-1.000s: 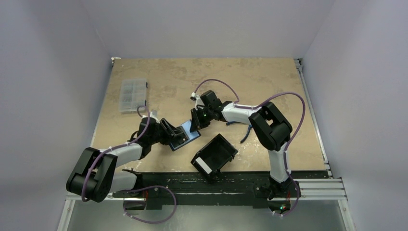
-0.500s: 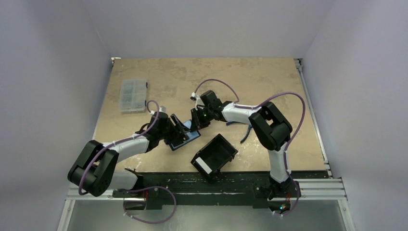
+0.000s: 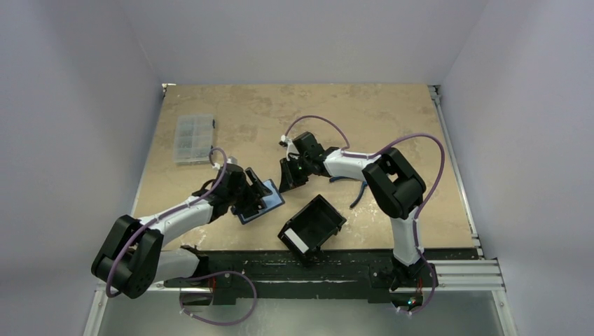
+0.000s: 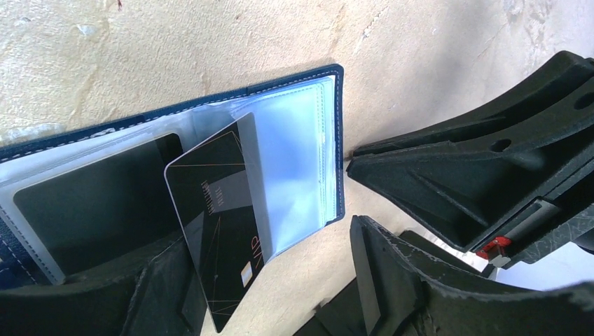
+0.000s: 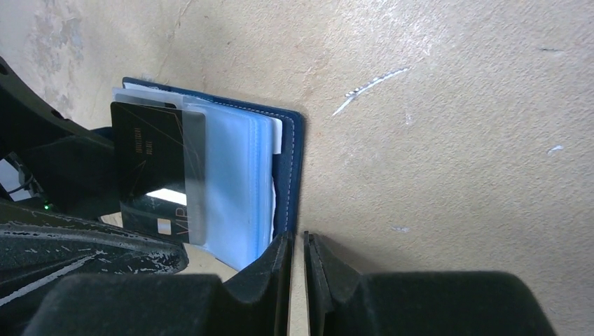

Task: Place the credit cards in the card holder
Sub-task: Insert the credit card into the card holder.

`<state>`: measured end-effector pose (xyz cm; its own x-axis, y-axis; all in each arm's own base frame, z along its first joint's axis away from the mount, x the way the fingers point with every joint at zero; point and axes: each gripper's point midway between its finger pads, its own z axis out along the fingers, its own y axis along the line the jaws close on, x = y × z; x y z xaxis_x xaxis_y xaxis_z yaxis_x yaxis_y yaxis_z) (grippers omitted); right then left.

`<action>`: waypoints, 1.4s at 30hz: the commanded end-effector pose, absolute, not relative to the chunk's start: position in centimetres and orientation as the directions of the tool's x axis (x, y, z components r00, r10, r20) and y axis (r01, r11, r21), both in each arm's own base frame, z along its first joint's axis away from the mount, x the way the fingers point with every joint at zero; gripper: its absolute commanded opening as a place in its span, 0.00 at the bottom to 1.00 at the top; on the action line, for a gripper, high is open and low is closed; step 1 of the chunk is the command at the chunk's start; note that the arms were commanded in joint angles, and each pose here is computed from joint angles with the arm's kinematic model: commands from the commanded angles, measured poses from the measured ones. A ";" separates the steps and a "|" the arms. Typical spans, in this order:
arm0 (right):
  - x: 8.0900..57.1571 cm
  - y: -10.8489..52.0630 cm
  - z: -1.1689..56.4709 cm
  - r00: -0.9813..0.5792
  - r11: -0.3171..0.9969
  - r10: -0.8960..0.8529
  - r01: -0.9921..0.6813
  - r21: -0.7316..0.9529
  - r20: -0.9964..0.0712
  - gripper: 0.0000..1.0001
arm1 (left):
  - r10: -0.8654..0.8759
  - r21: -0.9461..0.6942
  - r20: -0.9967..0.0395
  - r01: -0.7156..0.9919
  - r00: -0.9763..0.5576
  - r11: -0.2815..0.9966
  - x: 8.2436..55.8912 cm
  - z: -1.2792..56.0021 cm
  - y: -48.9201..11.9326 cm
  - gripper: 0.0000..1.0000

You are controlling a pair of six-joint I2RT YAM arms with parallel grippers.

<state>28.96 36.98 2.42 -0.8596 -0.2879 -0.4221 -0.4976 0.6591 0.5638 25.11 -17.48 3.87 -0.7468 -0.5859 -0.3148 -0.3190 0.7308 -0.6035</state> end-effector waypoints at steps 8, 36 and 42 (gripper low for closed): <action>28.5 37.7 4.4 -0.849 0.601 -0.272 -0.517 0.610 -0.452 0.21 | -0.514 -0.496 -0.348 -0.312 -0.784 0.810 25.7 2.5 -17.1 0.74; 26.8 41.9 6.4 -0.861 0.460 -0.271 -0.508 0.728 -0.429 0.25 | -0.532 -0.659 -0.426 -0.151 -0.732 0.736 24.6 4.5 -17.8 0.78; 26.9 41.4 3.8 -0.889 0.513 -0.249 -0.458 0.726 -0.384 0.15 | -0.533 -0.637 -0.431 -0.173 -0.728 0.751 24.6 4.5 -17.3 0.78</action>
